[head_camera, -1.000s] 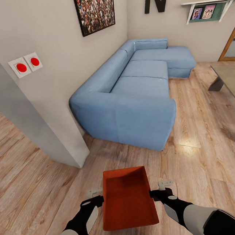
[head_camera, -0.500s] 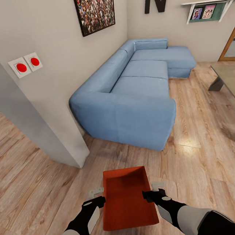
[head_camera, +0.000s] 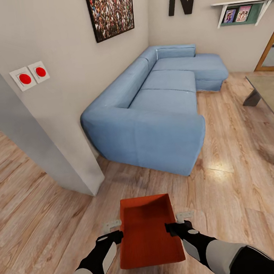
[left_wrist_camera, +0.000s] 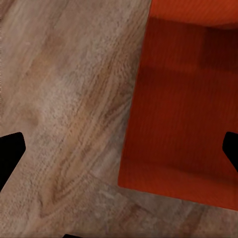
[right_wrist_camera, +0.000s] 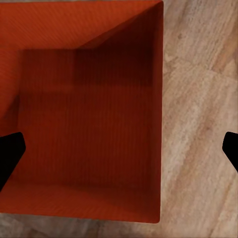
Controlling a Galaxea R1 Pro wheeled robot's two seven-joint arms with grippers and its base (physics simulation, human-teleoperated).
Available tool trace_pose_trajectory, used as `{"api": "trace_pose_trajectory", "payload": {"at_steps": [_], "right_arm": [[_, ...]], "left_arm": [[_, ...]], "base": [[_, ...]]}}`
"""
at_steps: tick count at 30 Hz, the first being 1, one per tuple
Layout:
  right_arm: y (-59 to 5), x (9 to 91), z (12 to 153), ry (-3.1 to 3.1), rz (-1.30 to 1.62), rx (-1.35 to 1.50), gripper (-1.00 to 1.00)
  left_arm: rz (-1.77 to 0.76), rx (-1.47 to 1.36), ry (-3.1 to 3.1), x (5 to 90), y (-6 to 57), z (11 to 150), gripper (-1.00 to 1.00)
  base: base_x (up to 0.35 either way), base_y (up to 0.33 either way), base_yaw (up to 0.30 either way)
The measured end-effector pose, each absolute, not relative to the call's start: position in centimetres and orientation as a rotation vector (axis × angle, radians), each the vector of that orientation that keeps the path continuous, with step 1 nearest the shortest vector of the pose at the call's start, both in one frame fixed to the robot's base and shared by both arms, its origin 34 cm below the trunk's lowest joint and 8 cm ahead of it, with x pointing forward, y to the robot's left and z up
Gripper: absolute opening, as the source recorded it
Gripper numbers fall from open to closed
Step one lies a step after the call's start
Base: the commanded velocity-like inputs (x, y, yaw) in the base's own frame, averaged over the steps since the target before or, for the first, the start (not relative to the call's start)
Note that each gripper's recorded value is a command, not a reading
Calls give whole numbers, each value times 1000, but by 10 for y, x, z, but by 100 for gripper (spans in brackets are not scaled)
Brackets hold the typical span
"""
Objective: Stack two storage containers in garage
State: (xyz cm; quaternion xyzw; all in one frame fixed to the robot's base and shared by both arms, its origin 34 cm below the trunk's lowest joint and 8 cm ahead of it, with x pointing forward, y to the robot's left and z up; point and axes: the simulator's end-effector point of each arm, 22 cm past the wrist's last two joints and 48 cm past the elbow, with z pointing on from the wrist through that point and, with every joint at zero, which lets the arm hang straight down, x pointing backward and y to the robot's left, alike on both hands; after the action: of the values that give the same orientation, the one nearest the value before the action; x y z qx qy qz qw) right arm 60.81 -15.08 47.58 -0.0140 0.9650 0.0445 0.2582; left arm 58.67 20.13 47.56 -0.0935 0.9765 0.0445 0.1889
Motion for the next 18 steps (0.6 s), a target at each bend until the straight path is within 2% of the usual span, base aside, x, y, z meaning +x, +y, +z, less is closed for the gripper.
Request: {"api": "trace_pose_trajectory", "payload": {"at_steps": [18], "right_arm": [[-151, 608, 461, 2615, 121, -38, 100]], "left_arm": [[128, -262, 2746, 586, 203, 460, 100]], "base": [[0, 0, 0]]}}
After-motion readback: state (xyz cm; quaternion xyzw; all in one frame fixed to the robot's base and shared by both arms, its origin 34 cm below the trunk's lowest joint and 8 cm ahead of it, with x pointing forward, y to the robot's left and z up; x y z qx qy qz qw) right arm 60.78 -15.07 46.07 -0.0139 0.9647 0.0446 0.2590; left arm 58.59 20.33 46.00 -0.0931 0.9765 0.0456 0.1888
